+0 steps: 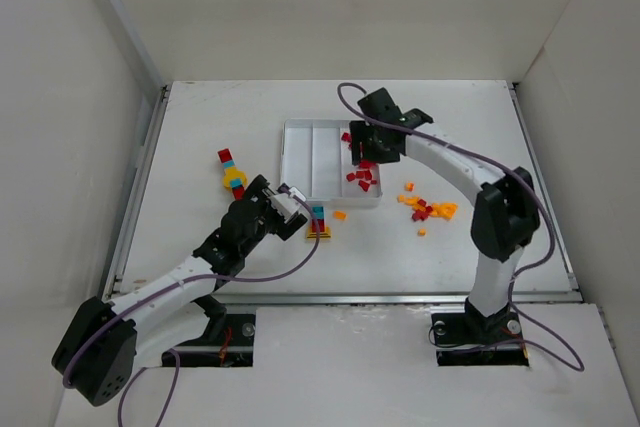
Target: Sort the legos into containers by color
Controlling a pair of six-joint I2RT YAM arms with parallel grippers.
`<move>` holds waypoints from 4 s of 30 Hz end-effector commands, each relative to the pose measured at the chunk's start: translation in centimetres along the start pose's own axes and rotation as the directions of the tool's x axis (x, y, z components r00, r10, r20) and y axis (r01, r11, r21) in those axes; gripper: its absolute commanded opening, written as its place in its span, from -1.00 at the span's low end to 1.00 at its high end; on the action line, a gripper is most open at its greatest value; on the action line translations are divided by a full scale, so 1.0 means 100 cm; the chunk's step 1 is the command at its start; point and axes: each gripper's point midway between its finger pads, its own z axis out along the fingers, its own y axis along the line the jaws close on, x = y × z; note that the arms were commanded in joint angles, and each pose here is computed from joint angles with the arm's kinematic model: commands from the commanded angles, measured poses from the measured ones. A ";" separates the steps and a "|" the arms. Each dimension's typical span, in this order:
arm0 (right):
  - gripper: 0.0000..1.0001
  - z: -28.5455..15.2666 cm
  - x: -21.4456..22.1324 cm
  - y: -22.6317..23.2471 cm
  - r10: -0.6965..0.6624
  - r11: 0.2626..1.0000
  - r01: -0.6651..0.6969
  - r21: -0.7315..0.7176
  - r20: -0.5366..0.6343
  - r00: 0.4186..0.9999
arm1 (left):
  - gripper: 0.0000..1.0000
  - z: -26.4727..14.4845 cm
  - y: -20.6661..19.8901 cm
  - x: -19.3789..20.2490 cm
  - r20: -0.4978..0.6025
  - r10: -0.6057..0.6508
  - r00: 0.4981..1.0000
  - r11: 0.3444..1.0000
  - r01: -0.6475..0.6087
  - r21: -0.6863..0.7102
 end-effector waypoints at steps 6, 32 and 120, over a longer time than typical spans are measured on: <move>0.12 -0.030 0.067 -0.097 0.256 0.960 -0.250 0.127 -0.028 0.966 | 0.98 0.003 0.002 -0.012 0.041 -0.008 0.999 1.000 0.008 -0.004; 0.08 0.009 0.155 -0.122 0.294 0.942 -0.236 0.241 -0.243 0.924 | 0.98 0.005 0.001 -0.012 0.032 -0.007 0.999 1.000 0.007 -0.001; 0.49 -0.039 0.151 -0.130 0.337 0.920 -0.291 0.263 -0.149 0.930 | 0.99 0.007 -0.056 -0.018 0.091 0.299 0.950 0.855 -0.309 0.416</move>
